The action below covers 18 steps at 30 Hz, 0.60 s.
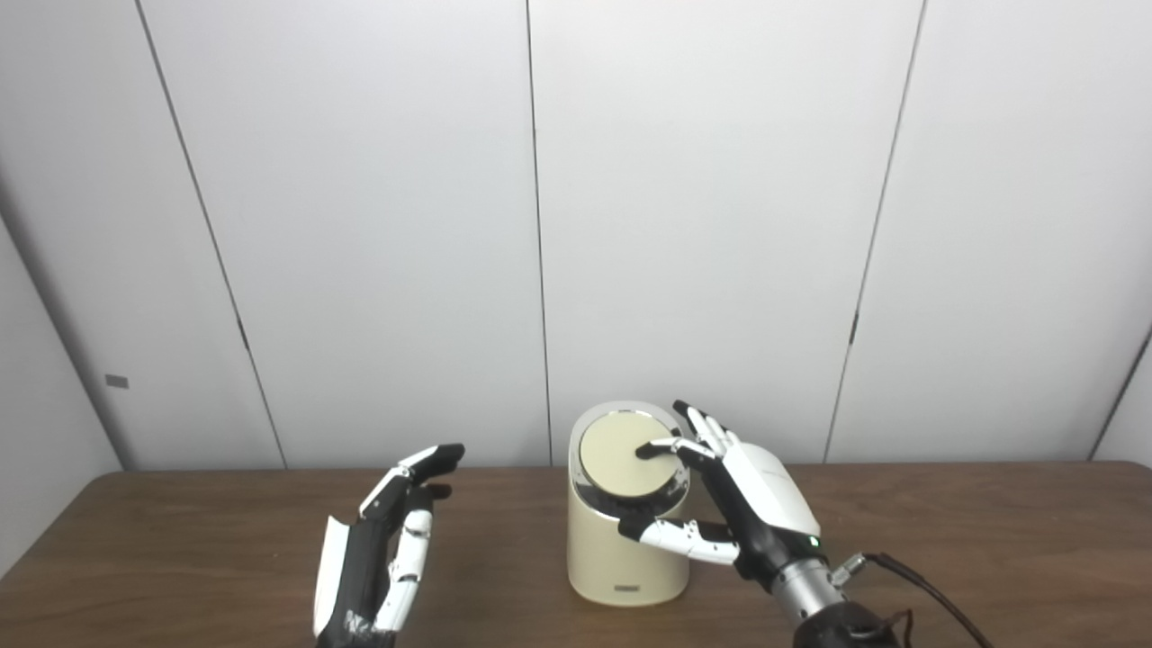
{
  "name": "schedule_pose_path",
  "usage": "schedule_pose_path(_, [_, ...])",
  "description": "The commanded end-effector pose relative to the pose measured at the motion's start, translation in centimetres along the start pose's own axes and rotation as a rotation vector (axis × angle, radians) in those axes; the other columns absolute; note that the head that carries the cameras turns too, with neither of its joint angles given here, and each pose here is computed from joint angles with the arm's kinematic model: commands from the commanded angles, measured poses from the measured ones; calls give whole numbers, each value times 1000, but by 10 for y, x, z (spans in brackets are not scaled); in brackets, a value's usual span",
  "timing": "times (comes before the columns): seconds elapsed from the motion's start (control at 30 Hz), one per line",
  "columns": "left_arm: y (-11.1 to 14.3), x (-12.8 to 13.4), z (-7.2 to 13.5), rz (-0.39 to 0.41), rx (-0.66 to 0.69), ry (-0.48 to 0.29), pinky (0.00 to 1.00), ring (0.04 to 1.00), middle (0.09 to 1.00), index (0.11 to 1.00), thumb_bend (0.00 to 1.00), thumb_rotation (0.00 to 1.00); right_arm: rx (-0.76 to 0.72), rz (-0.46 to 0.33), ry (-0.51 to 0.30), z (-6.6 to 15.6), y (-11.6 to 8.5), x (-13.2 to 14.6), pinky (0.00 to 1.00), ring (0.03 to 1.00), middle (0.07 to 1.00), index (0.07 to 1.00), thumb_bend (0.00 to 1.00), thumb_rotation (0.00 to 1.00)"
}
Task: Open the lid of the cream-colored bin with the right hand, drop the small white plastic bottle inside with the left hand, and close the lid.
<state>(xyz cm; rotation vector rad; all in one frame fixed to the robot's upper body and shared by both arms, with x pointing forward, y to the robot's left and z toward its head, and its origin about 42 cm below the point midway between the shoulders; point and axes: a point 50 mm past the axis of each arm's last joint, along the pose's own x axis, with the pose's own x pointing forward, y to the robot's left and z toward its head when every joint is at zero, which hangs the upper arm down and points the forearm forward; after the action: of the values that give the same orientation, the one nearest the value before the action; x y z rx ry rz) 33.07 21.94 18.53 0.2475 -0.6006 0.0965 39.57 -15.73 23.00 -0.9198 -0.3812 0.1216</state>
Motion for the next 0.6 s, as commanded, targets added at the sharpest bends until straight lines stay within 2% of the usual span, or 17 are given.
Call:
schedule_pose_path(0.0, [2,13,6,10,4,-64,699,779,776,755,177,914,12,-101,-75,10,-25,8,972,1000,1000,965,884,934])
schedule_pose_path(0.2, [2,13,1,8,2,-67,695,779,780,760,179,905,91,-217,-114,7,-35,3,858,1000,1000,1000,855,916])
schedule_pose_path(0.27, [3,12,0,11,0,-68,698,780,782,761,180,902,119,-261,-109,2,-37,-2,846,1000,1000,1000,855,915])
schedule_pose_path(0.37, [3,12,0,19,-5,-68,695,783,789,766,191,894,174,-332,-108,-13,-39,-14,879,1000,1000,1000,828,922])
schedule_pose_path(0.47, [4,11,0,25,-9,-72,700,788,796,772,198,886,256,-386,-128,-29,-36,-28,928,997,1000,1000,754,897])
schedule_pose_path(0.5, [5,11,0,28,-9,-70,713,794,799,774,202,883,277,-402,-139,-35,-35,-33,915,984,1000,1000,676,852])
schedule_pose_path(0.57, [7,10,-1,31,-12,-68,724,799,803,777,208,882,311,-433,-158,-43,-32,-41,909,974,997,997,607,823])
